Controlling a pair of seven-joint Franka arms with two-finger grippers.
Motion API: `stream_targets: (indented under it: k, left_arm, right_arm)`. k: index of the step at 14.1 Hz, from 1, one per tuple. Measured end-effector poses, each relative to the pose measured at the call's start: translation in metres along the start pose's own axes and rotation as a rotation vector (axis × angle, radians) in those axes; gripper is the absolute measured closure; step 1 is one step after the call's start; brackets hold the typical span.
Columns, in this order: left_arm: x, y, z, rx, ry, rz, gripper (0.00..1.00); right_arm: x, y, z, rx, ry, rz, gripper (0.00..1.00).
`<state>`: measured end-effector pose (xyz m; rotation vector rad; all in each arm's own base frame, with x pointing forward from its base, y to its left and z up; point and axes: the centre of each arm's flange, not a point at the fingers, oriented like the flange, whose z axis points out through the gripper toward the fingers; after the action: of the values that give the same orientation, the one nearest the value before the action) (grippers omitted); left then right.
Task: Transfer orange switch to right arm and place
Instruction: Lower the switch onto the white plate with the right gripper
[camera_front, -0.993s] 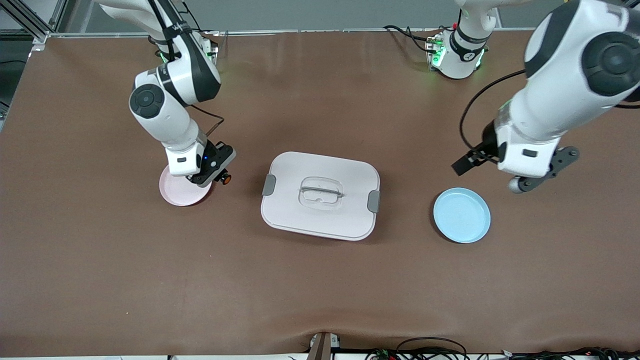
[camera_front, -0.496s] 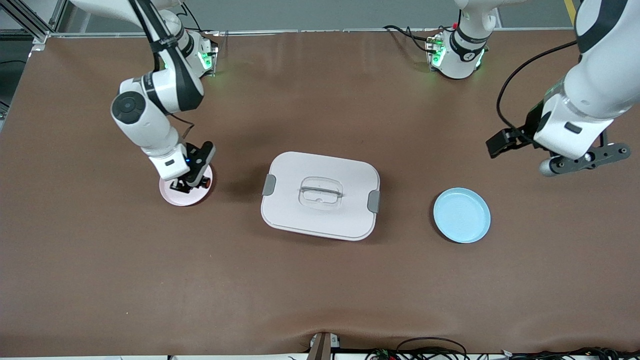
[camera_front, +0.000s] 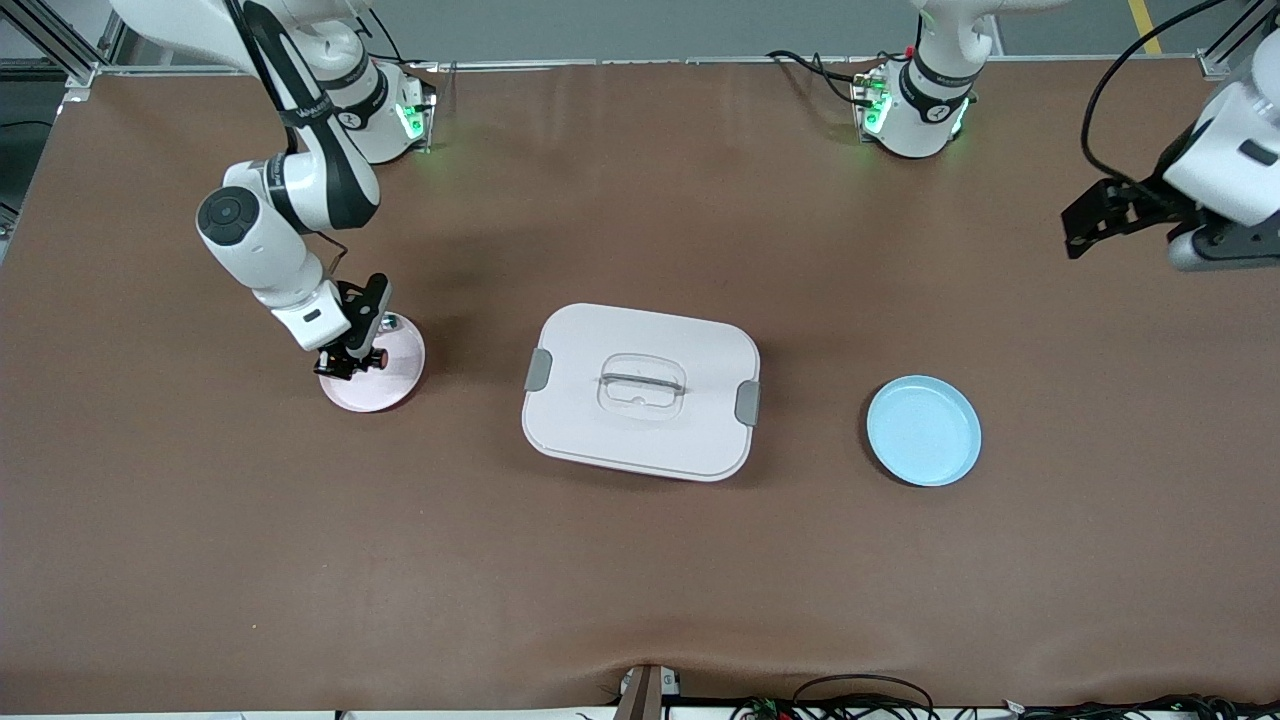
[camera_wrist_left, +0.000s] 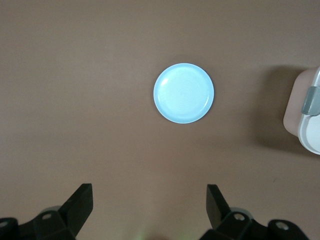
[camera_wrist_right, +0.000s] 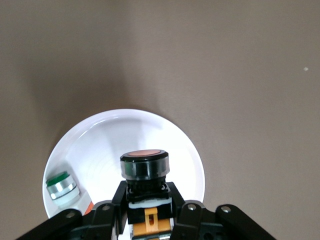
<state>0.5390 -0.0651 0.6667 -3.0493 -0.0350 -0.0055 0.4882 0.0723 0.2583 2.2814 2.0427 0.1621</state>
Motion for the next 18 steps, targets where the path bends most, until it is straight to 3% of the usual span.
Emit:
stream_targets:
  k: [4, 9, 18]
  left_arm:
    - [-0.011, -0.016, -0.010, -0.013, 0.014, -0.019, 0.00]
    - [-0.008, -0.044, -0.003, -0.048, -0.004, -0.074, 0.00]
    - [-0.003, -0.045, 0.007, -0.051, -0.020, -0.076, 0.00]
  right_arm:
    - [-0.028, 0.003, 0.003, 0.007, -0.008, -0.018, 0.65]
    - [-0.023, -0.006, 0.012, 0.036, 0.012, -0.008, 0.65]
    - [-0.029, -0.016, 0.054, 0.068, 0.046, 0.003, 0.65]
